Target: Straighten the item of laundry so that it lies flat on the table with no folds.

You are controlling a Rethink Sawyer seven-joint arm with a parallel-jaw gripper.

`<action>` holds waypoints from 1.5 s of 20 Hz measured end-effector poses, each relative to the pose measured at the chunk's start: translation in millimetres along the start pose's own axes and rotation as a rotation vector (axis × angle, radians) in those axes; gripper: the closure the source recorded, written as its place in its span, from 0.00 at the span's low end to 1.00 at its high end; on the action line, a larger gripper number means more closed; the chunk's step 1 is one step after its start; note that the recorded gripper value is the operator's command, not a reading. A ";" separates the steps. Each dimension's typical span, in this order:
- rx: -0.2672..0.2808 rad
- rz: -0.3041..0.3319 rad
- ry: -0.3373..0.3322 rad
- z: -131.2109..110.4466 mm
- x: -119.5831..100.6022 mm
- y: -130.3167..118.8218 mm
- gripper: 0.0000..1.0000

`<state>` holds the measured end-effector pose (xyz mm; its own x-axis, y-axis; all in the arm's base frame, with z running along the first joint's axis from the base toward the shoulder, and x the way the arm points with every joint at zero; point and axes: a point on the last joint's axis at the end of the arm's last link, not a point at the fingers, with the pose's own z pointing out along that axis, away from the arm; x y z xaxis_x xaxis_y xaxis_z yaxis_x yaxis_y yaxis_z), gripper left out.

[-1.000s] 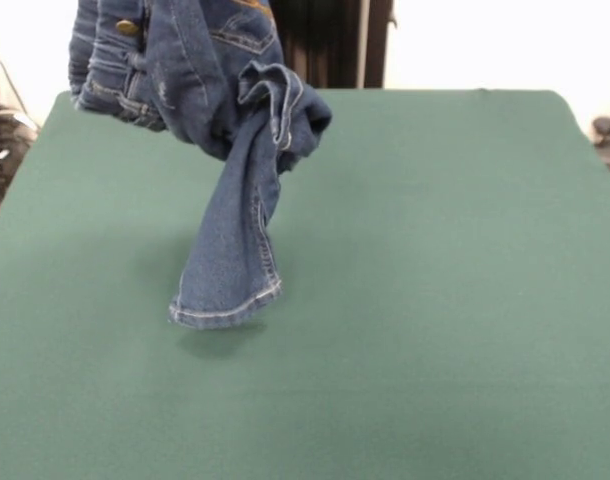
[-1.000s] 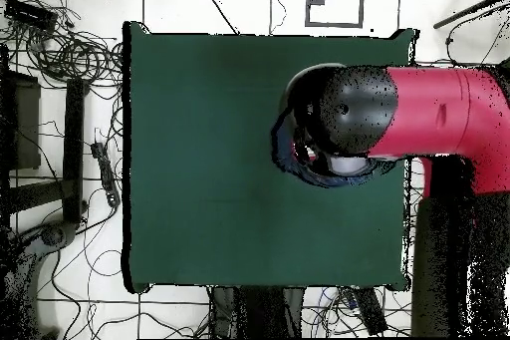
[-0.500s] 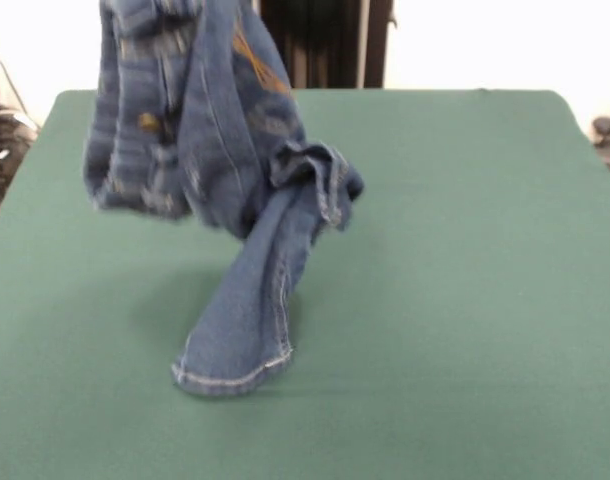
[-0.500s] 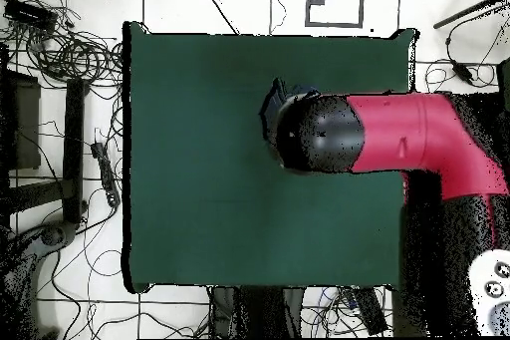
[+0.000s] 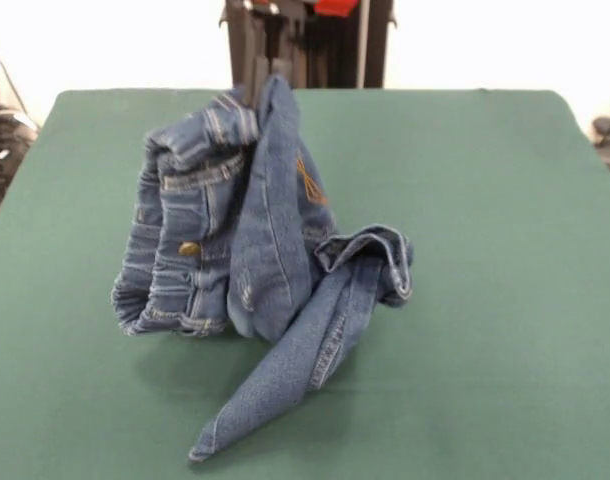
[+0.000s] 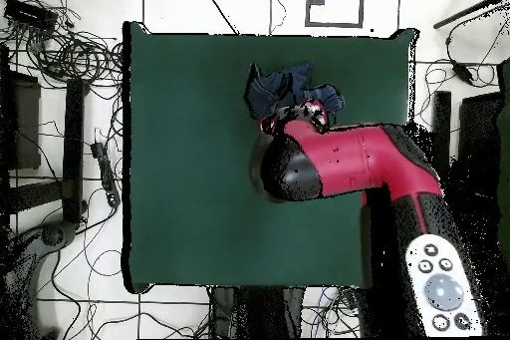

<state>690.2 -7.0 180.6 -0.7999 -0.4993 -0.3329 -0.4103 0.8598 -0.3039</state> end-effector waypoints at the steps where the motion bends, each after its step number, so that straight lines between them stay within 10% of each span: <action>1: 0.002 -0.006 -0.006 1.3 1.2 1.7 1.00; 19: 0.103 -0.063 -0.307 43.6 121.3 51.0 1.00; 30: 0.055 -0.016 -0.189 43.6 195.8 74.1 1.00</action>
<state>522.2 -45.7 54.0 -0.6948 -0.5287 -0.4876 -0.3937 0.8470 -0.3572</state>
